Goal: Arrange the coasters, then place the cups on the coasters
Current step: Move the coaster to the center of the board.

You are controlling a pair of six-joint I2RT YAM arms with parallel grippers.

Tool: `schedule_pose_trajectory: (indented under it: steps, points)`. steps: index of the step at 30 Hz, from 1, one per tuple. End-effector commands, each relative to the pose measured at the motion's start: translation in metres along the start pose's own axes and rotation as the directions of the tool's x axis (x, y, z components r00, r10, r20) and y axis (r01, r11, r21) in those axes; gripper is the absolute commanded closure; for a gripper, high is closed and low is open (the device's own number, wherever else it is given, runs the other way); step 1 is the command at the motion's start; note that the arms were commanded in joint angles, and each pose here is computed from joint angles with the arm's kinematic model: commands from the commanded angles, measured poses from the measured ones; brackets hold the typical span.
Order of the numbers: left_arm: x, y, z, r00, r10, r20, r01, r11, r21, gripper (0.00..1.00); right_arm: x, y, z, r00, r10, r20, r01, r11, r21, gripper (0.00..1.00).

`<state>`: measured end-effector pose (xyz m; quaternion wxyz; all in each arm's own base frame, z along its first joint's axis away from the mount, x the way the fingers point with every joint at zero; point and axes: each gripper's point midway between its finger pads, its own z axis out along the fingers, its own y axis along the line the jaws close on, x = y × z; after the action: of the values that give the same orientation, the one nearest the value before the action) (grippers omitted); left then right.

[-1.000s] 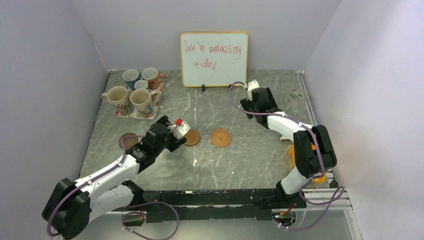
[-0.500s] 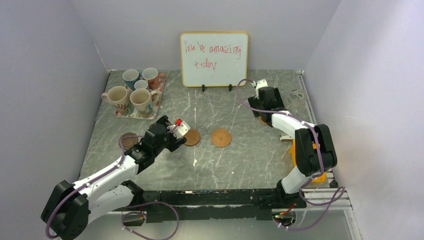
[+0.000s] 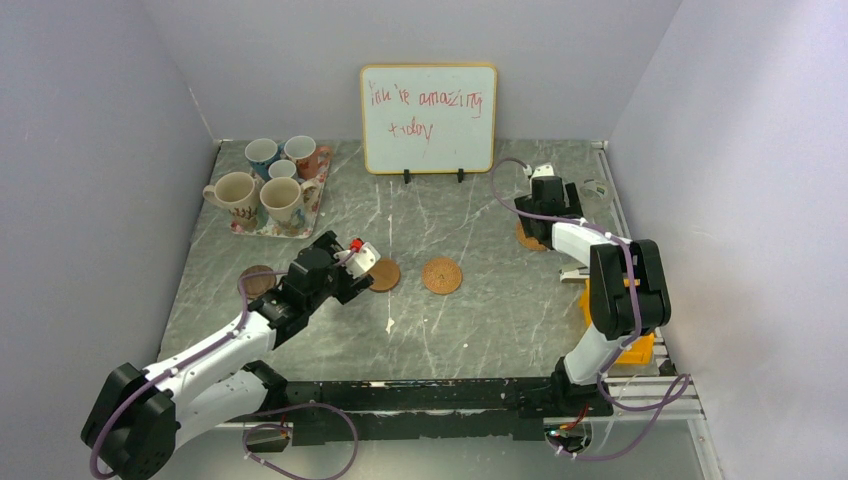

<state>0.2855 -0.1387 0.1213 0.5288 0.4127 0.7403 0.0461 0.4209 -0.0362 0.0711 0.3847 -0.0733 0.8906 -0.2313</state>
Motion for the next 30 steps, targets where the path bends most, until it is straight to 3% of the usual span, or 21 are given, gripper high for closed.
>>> schedule_pose_trajectory:
  steps: [1,8,16,24,30]
  points:
    - [-0.006,0.002,-0.002,0.999,-0.004,0.032,0.004,1.000,0.001,0.04,0.003,-0.002,0.009,1.000,0.026,-0.009,-0.026,1.000,0.016,0.00]
    - [-0.008,0.002,-0.003,0.999,-0.005,0.038,0.005,1.000,0.001,0.04,0.021,0.014,0.020,0.997,-0.025,-0.080,0.021,0.999,-0.045,0.00]
    - [-0.007,0.001,-0.003,0.999,-0.004,0.038,0.004,1.000,0.004,0.04,0.049,0.043,0.018,0.971,-0.158,-0.178,0.116,0.968,-0.224,0.05]
    - [-0.010,0.002,-0.005,0.999,-0.009,0.047,0.009,1.000,0.003,0.04,0.059,0.069,-0.001,0.960,-0.213,-0.181,0.128,0.911,-0.393,0.08]
    - [-0.010,0.003,-0.005,0.999,-0.008,0.048,0.008,1.000,0.002,0.04,0.063,0.088,-0.016,0.939,-0.311,-0.149,0.210,0.858,-0.469,0.09]
